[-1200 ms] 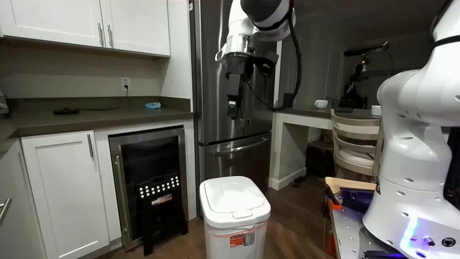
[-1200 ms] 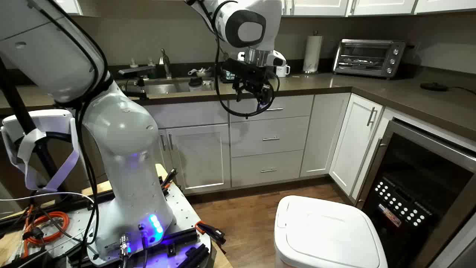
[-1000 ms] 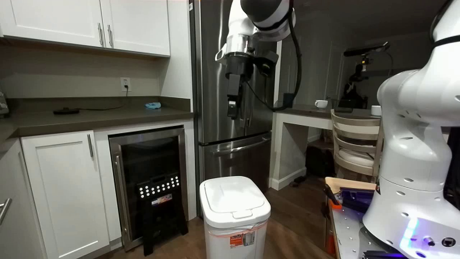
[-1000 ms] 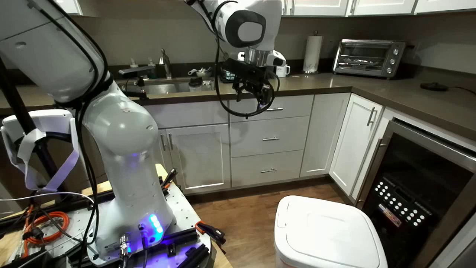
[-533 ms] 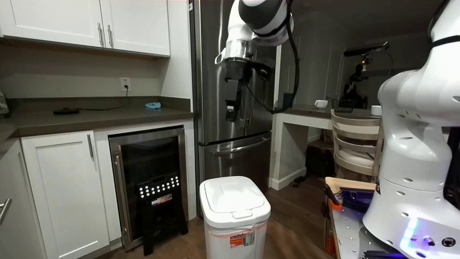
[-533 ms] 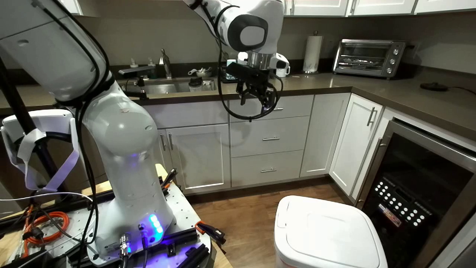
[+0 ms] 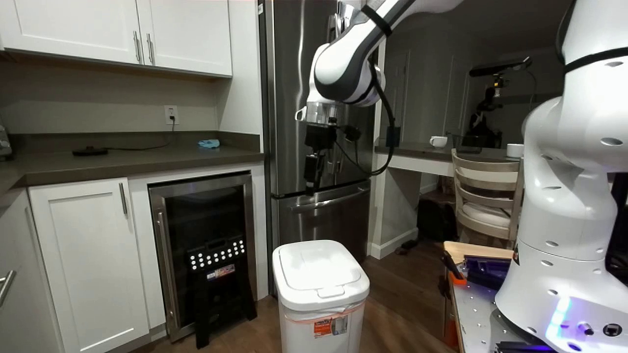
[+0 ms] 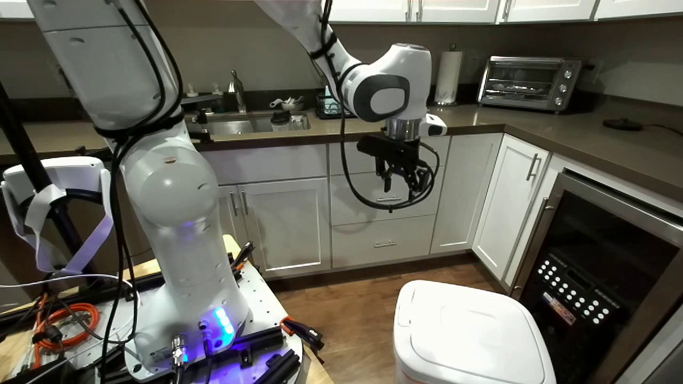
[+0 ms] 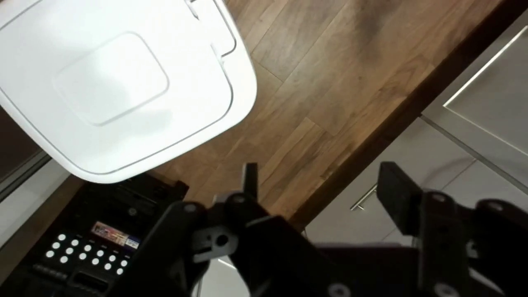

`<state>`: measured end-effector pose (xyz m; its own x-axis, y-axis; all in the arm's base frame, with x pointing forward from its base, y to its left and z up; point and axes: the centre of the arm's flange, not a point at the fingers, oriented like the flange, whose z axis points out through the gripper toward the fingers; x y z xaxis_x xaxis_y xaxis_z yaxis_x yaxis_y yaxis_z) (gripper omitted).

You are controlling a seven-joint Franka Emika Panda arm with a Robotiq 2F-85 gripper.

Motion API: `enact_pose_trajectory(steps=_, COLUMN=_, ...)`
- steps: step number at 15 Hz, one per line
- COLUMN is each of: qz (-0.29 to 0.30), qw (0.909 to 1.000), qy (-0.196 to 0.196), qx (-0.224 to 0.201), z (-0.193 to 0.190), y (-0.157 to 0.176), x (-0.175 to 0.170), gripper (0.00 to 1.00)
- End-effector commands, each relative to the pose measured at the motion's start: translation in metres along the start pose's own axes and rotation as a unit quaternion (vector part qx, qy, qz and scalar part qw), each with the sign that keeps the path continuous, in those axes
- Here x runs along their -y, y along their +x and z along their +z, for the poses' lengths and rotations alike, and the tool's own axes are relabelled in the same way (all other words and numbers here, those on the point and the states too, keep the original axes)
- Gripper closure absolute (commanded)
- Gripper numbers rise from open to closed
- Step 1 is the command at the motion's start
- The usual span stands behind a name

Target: Open the white bin

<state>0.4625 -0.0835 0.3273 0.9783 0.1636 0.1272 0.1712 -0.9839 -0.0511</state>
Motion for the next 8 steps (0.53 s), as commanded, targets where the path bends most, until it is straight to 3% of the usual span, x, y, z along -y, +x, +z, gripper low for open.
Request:
enact_pose_trajectory(steps=1, qz=0.013, qw=0.9995, qy=-0.026, qx=0.012, z=0.029, y=0.009, x=-0.029, gripper=0.55)
enact_pose_trajectory(steps=8, qz=0.023, qw=0.9972, qy=-0.050, qx=0.050, z=0.100, y=-0.003, x=-0.055, gripper=0.98)
